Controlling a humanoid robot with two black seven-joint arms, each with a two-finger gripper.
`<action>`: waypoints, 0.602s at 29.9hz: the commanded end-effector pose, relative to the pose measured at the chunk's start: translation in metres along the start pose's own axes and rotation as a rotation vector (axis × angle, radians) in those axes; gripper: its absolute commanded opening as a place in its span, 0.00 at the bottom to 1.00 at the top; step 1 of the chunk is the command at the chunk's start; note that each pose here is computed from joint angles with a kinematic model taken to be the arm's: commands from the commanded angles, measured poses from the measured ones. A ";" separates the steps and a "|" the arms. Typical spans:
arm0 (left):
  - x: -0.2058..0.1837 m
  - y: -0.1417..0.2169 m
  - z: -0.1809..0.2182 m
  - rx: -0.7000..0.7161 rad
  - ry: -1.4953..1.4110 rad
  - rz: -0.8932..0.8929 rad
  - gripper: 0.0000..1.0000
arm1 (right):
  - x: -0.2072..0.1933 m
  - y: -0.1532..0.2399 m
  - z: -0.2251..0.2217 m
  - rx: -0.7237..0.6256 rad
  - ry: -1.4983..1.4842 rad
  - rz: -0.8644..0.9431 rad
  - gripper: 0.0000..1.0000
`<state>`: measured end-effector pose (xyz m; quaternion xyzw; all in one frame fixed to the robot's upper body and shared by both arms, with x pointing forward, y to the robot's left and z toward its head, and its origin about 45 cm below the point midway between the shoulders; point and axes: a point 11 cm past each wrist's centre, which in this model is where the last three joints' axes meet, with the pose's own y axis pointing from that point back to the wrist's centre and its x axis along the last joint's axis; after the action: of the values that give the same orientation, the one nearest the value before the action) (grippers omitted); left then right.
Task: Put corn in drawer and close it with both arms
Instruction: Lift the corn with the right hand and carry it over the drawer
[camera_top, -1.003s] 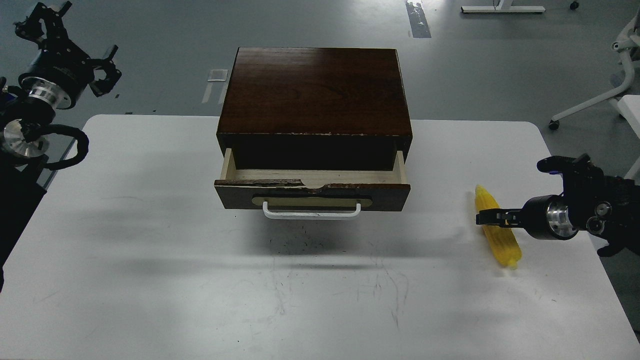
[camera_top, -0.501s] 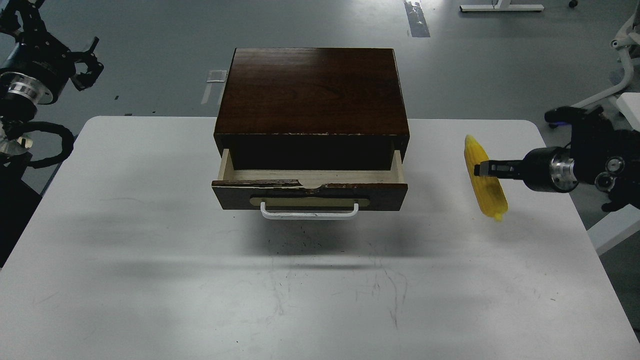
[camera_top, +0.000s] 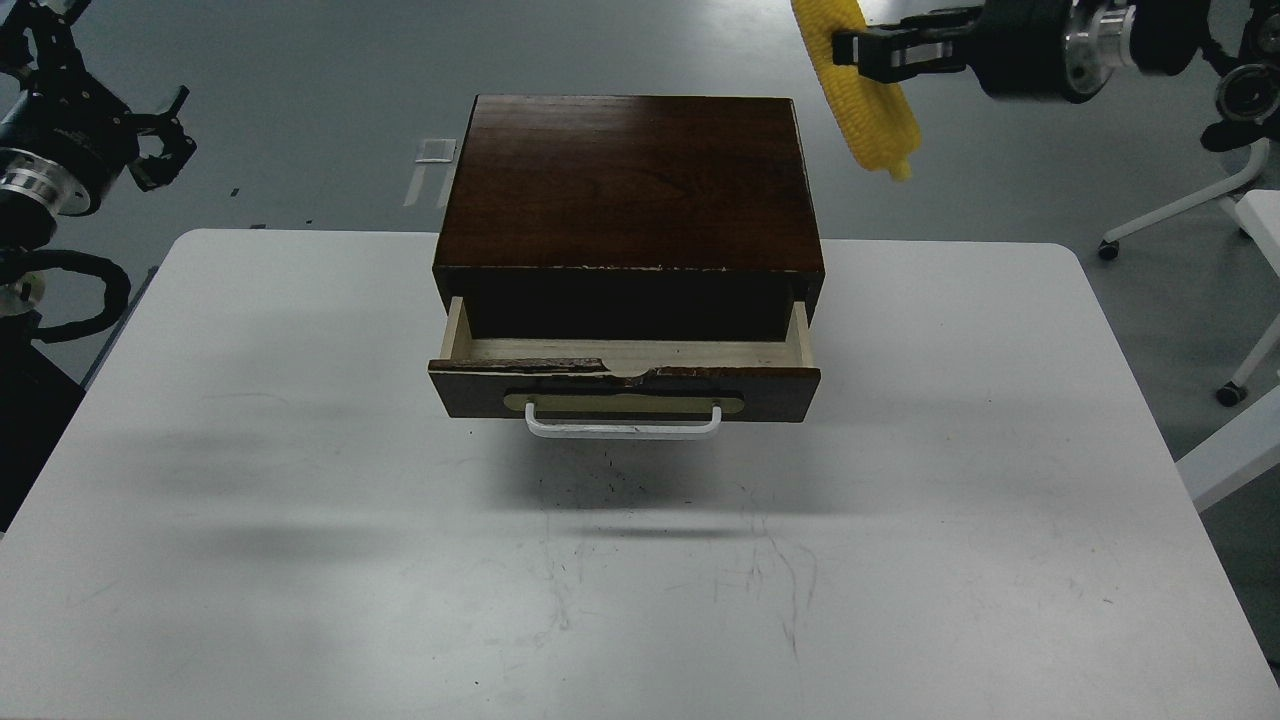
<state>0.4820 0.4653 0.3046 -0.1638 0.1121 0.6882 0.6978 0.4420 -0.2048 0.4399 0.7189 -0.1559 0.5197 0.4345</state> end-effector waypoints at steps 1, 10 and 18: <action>-0.004 -0.003 0.001 0.023 -0.008 -0.010 0.98 | 0.002 -0.026 -0.051 0.097 0.208 -0.050 0.14; -0.002 -0.001 -0.001 0.024 -0.011 -0.008 0.98 | -0.033 -0.063 -0.109 0.226 0.504 -0.158 0.14; -0.003 -0.001 -0.002 0.027 -0.010 -0.009 0.98 | -0.061 -0.083 -0.133 0.285 0.636 -0.216 0.16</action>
<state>0.4833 0.4623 0.3040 -0.1509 0.1169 0.6844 0.7037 0.3950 -0.0720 0.3656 0.5958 0.1223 0.6795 0.4104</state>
